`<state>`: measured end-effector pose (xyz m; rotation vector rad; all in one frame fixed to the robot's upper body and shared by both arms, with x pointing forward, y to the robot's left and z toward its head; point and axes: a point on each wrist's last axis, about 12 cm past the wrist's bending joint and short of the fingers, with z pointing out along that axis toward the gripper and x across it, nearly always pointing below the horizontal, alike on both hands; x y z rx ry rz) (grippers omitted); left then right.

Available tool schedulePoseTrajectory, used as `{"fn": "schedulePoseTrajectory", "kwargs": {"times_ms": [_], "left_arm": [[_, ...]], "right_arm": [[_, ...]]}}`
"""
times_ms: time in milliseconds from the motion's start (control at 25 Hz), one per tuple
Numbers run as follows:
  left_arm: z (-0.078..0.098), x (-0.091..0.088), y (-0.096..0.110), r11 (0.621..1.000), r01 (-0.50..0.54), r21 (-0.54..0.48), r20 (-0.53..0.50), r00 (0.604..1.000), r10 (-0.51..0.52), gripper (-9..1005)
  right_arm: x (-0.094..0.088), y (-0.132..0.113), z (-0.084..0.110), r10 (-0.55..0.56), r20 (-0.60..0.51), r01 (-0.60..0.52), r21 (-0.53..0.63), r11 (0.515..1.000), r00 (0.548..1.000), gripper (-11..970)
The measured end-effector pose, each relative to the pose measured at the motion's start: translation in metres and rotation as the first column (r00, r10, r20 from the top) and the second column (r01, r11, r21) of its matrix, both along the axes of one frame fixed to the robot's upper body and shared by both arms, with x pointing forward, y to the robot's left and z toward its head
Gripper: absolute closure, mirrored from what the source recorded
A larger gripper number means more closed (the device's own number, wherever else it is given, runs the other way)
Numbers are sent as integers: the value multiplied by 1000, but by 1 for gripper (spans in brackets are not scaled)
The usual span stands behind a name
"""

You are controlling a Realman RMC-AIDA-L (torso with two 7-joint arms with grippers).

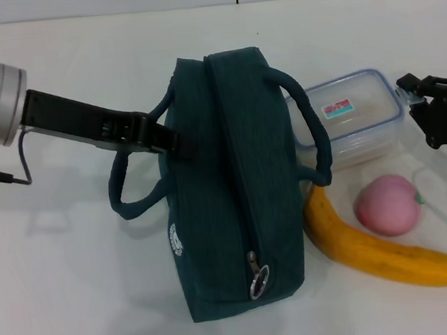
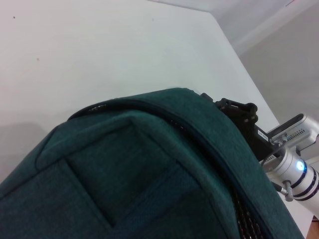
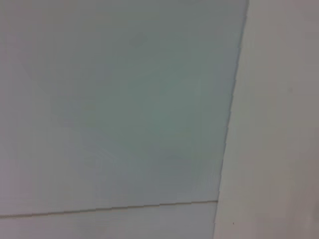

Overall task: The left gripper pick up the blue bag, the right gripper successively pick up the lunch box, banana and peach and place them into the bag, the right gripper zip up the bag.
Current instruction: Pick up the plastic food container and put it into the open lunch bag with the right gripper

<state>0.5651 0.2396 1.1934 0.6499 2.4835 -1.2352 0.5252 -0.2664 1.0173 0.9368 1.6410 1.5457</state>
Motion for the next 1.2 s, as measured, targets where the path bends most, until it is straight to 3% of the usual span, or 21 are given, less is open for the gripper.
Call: {"fn": "schedulePoseTrajectory", "kwargs": {"times_ms": [360,560,840,1200], "left_arm": [[1,2,1,1000,-5,3,10,1000,5,943],[2,3,2,1000,-10,8,16,1000,10,942],[4,4,2,1000,-9,7,23,1000,9,942],[6,7,-3,1000,-5,3,34,999,5,941]], "right_arm": [[-2,-5,2,-20,-29,22,98,995,999,863],[-3,-8,11,-39,24,34,166,985,999,863],[-3,-15,33,-80,171,31,272,962,982,863],[2,-11,71,-103,413,-69,381,922,905,863]]}}
